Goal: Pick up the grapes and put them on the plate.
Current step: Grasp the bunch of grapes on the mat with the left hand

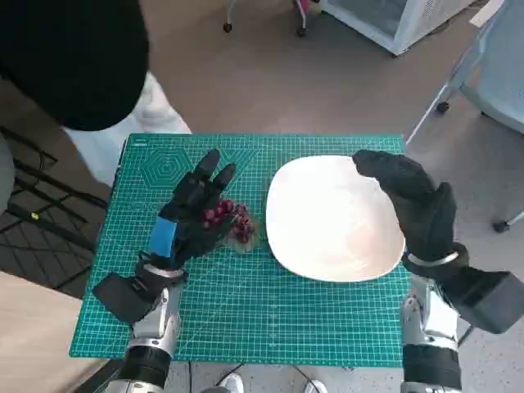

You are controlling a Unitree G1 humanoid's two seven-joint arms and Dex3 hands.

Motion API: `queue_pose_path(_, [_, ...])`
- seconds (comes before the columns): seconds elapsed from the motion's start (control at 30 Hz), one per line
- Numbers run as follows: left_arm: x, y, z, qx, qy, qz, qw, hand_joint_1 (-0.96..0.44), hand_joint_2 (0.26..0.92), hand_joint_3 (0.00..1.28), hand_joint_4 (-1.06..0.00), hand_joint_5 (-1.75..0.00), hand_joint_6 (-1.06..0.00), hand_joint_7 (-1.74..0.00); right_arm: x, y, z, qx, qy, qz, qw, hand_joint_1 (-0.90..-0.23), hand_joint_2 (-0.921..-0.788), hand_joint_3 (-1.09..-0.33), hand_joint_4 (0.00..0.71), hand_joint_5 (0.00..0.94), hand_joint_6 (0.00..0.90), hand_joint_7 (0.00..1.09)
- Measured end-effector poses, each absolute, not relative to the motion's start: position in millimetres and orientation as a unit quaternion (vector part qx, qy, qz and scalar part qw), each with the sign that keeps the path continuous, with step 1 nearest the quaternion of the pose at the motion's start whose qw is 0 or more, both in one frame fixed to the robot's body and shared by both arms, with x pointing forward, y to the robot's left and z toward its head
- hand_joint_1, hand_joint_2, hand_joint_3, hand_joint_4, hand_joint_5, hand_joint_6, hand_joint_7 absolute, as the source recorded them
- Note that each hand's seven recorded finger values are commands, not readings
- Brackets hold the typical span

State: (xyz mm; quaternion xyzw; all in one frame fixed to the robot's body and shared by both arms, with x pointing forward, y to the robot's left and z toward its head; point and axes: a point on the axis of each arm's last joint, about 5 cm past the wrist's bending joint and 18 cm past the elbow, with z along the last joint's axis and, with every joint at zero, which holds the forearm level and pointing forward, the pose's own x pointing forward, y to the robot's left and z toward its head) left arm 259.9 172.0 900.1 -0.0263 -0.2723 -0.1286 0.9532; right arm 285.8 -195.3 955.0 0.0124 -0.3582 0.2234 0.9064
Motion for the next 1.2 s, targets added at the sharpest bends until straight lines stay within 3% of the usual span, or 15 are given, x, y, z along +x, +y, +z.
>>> queue_pose_path(0.53, [259.7, 173.0, 899.3, -0.028, -0.272, -0.136, 0.952, -0.20, 0.921, 0.32, -0.27, 0.00, -0.34, 0.00, 285.9, -195.0, 953.3, 0.015, -0.356, 0.222, 0.907, -0.500, -0.921, -0.624, 0.166, 0.002, -0.001, 0.33])
queue_pose_path(1.2, [259.5, 174.9, 895.7, -0.039, -0.265, -0.137, 0.954, -0.23, 0.921, 0.32, -0.26, 0.00, -0.34, 0.00, 286.0, -194.7, 951.5, 0.017, -0.355, 0.220, 0.909, -0.490, -0.921, -0.622, 0.168, 0.002, -0.001, 0.34])
